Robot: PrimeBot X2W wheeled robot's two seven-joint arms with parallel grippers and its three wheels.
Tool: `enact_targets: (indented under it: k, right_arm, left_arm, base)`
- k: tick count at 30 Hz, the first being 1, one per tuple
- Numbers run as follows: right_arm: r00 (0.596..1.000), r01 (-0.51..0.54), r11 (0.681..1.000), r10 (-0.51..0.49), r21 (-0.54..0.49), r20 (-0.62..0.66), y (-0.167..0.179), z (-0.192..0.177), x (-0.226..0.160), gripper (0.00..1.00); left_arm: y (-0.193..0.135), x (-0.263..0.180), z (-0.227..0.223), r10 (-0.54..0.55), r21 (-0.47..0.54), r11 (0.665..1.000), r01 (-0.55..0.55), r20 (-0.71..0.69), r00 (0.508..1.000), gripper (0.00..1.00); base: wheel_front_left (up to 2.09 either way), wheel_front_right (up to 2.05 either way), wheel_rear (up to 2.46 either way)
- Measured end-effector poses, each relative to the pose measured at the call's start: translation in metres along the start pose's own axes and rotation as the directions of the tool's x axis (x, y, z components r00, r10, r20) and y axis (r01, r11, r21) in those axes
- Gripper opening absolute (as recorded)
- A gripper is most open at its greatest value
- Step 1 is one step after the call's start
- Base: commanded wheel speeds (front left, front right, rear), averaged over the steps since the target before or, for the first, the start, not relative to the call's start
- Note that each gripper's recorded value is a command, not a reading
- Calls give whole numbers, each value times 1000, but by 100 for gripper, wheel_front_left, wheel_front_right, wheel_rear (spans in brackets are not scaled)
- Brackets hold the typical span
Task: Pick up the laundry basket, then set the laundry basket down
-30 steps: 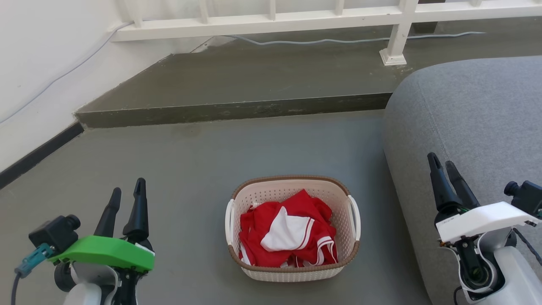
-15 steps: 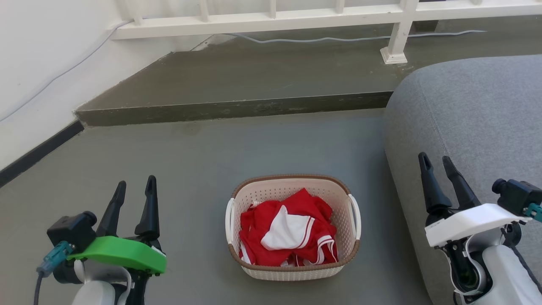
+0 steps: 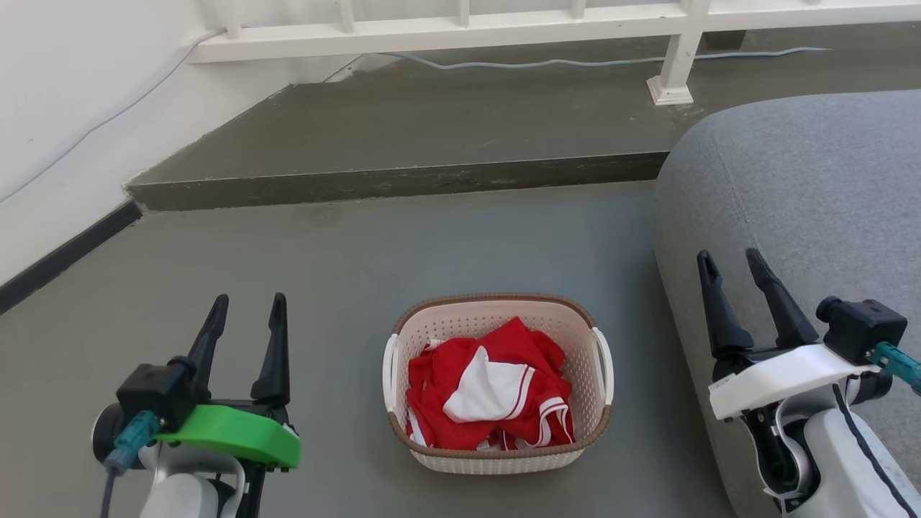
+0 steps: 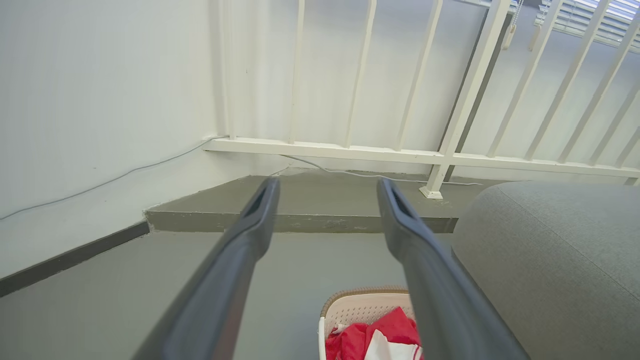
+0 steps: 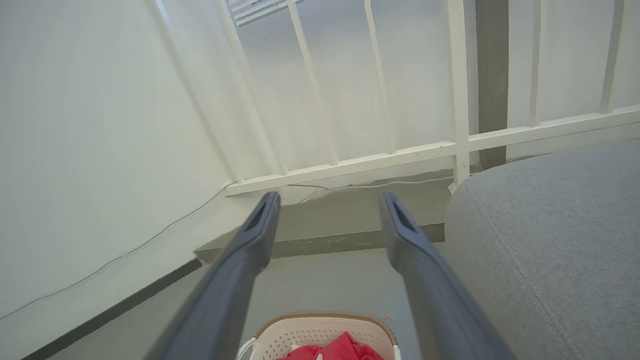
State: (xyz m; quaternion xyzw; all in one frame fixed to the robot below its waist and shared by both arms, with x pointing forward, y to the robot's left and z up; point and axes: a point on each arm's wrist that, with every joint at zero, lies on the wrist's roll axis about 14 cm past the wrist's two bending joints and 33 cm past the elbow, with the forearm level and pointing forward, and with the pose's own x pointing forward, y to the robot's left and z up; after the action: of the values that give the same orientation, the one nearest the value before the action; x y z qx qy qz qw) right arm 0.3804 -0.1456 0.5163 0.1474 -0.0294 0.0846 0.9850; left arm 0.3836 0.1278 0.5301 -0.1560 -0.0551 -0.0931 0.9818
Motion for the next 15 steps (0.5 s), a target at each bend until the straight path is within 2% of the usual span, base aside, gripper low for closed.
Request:
enact_targets:
  k: [7, 15]
  right_arm:
    - [999, -24, 995, 27, -97, 30, 6, 6, 2, 100]
    - [999, -7, 996, 11, -92, 42, 3, 9, 2, 100]
  left_arm:
    - [-9, 1, 2, -35, 82, 996, 33, 19, 999, 100]
    - [-10, 1, 2, -39, 81, 996, 37, 18, 999, 100]
  base:
    - [0, 0, 0]
    - [0, 0, 0]
